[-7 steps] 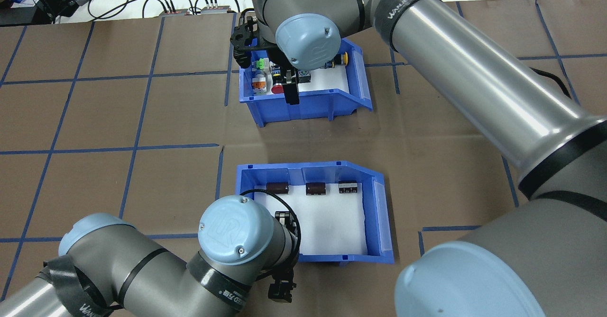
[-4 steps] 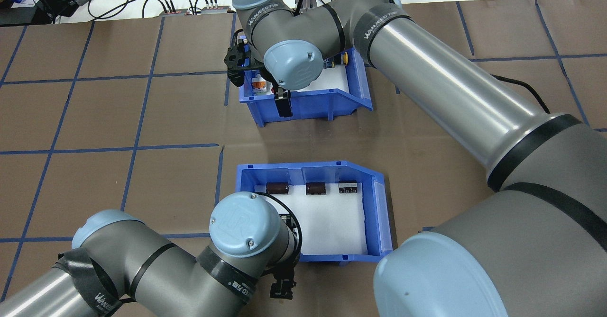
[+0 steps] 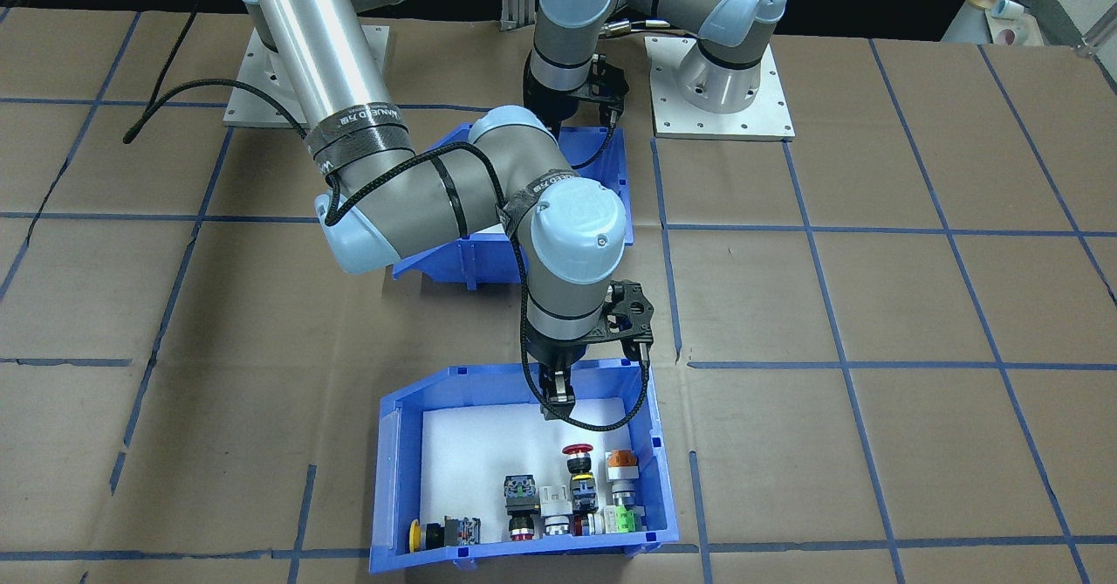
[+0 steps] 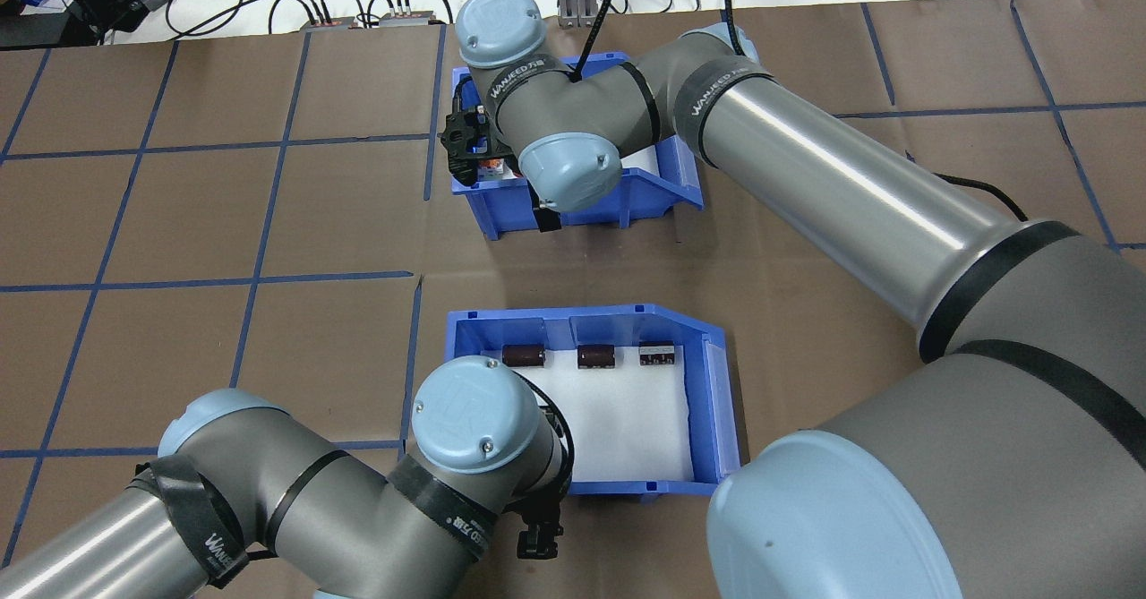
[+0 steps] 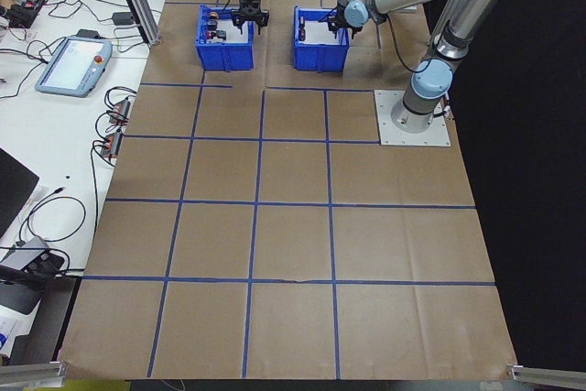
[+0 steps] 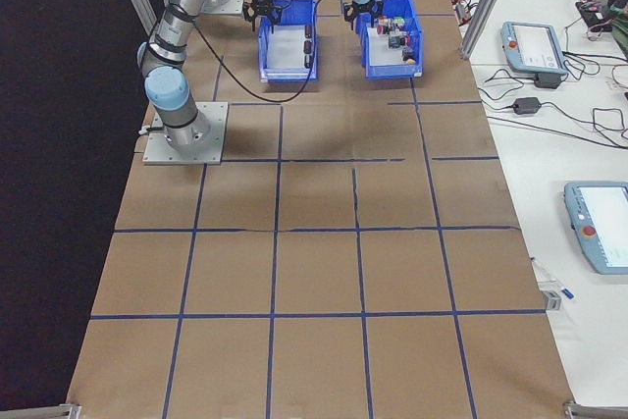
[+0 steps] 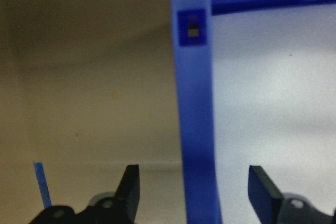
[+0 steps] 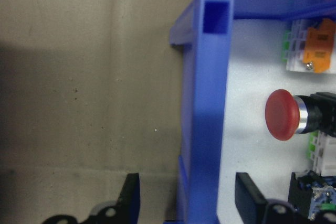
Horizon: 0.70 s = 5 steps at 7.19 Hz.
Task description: Place battery box in front
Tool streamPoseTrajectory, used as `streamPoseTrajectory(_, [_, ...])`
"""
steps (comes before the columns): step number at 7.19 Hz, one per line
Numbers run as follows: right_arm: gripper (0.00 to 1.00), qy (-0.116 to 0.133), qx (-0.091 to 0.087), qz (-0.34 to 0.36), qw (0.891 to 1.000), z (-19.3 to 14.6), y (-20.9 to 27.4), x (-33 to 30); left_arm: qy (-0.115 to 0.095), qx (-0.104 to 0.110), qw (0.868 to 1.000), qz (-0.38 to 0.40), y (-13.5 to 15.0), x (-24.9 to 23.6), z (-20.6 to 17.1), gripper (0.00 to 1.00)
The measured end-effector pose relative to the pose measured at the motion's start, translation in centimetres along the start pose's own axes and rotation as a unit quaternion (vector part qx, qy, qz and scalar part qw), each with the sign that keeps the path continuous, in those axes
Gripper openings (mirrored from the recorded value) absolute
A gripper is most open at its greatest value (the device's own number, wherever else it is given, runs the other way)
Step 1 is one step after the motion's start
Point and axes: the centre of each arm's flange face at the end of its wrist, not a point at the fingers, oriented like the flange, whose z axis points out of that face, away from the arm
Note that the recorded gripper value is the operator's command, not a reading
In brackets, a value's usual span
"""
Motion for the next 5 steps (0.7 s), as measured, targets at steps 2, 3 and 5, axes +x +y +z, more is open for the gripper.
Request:
streamPoseTrajectory(2, [0.06, 0.008, 0.003, -0.003, 1.0, -0.8, 0.0, 0.1, 0.015, -0.031, 0.999, 0.007, 0.6, 0.1, -0.8, 0.0])
streamPoseTrajectory(3, [0.06, 0.015, 0.006, -0.002, 1.0, -1.7, 0.3, 0.2, 0.021, -0.04, 0.999, 0.01, 0.9, 0.2, -1.3, 0.0])
streamPoseTrajectory(5, [0.05, 0.033, 0.011, 0.003, 0.999, -4.2, 1.5, 0.7, 0.034, -0.043, 0.998, 0.018, 0.8, 0.4, -2.3, 0.0])
